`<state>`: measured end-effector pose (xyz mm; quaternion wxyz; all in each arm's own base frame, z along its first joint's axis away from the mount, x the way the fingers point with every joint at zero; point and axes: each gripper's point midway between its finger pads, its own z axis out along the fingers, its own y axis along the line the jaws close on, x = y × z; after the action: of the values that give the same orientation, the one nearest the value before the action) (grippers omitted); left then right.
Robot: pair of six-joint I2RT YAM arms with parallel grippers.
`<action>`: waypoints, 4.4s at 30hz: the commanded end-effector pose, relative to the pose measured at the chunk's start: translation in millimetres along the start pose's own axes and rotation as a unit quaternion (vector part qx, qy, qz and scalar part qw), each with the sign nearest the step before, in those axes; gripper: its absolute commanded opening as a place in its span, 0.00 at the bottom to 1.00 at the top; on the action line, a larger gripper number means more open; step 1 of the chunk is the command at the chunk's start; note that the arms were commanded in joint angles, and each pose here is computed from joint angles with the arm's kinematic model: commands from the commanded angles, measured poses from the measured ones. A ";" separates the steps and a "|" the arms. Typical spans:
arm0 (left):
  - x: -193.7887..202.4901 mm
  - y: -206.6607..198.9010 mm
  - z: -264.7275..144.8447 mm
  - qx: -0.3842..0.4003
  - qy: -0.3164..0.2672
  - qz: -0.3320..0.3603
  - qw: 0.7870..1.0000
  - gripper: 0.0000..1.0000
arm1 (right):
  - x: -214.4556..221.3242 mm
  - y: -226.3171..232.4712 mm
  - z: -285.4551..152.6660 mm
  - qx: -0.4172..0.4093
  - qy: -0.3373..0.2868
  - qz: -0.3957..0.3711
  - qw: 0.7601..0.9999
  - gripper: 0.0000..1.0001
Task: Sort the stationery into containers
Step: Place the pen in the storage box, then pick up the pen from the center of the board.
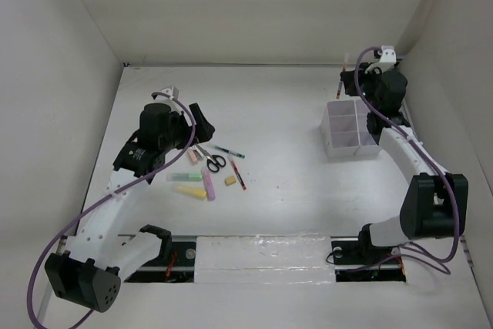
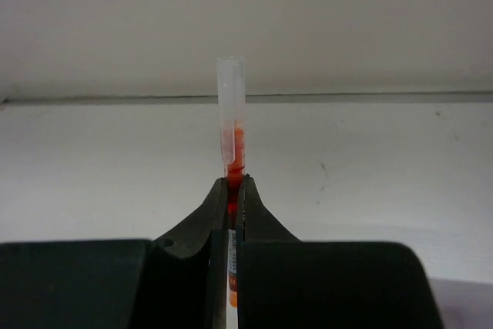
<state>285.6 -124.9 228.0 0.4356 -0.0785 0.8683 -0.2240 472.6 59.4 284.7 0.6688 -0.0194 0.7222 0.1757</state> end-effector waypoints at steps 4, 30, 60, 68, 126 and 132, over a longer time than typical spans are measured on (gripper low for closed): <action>-2.9 -9.6 -6.6 0.027 -0.008 0.013 1.000 1.00 | -22.9 -31.5 -32.2 0.150 -0.142 0.062 0.976 0.00; -0.4 -13.4 -8.0 0.041 -0.006 0.019 0.999 1.00 | -30.2 -112.2 -72.0 0.304 -0.240 0.068 0.919 0.00; 8.3 -17.1 -3.1 0.058 0.015 0.027 0.998 1.00 | 19.4 -145.0 -56.8 0.282 -0.193 0.065 0.937 0.00; 7.0 -18.1 -5.4 0.061 0.011 0.028 0.998 1.00 | 39.7 -145.6 -51.2 0.275 -0.165 0.066 0.945 0.00; -39.8 89.4 -40.2 -0.242 -0.139 -0.123 0.952 1.00 | 138.2 234.6 -23.1 -0.211 0.288 -0.116 0.927 0.74; -39.2 89.8 -40.3 -0.243 -0.138 -0.123 0.952 1.00 | 200.6 286.3 -32.7 -0.239 0.337 -0.165 0.896 0.54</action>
<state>280.3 -23.9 218.0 0.4694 -0.3051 0.8275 -0.0438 361.7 338.1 161.5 0.3999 -0.3150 0.8320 0.2205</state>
